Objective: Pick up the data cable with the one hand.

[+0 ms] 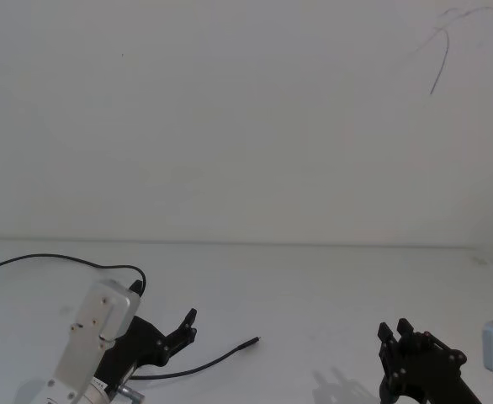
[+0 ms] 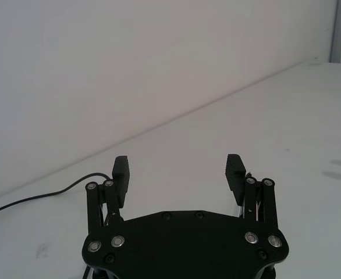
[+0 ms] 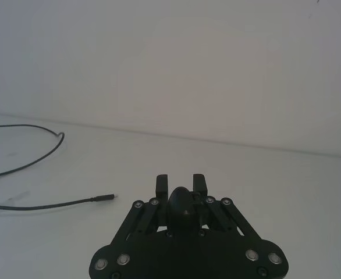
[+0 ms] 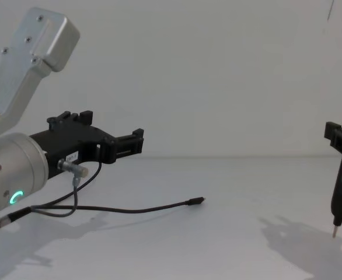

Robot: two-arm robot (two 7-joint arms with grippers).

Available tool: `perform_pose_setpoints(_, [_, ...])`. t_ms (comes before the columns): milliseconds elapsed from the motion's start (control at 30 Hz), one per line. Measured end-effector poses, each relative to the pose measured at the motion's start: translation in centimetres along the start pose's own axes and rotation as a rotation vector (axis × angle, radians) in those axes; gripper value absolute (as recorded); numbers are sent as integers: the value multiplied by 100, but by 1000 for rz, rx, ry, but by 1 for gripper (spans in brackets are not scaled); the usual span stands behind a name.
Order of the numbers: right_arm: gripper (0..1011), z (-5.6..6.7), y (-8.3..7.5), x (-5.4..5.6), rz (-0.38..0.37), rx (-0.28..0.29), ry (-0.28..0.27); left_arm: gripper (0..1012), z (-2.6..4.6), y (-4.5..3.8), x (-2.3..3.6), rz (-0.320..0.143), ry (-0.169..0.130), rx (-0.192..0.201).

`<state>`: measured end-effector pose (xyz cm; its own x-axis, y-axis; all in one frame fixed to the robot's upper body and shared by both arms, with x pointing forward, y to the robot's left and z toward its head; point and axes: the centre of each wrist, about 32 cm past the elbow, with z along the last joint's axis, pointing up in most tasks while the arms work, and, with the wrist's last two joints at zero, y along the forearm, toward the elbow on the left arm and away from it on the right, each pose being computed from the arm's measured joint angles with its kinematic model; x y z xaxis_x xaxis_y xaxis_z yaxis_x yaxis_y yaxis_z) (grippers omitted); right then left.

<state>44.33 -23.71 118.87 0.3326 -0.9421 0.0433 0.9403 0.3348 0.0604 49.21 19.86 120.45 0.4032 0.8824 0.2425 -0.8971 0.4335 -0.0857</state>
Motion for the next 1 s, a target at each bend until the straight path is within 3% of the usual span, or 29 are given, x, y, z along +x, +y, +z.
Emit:
perform_pose_setpoints(600, [251, 0, 0, 0, 0, 0, 0, 1001, -2, -1, -2, -2, 0, -1])
perform_pose_setpoints(1000, [251, 0, 0, 0, 0, 0, 0, 1000, 12, -41, 75, -93, -8, -25])
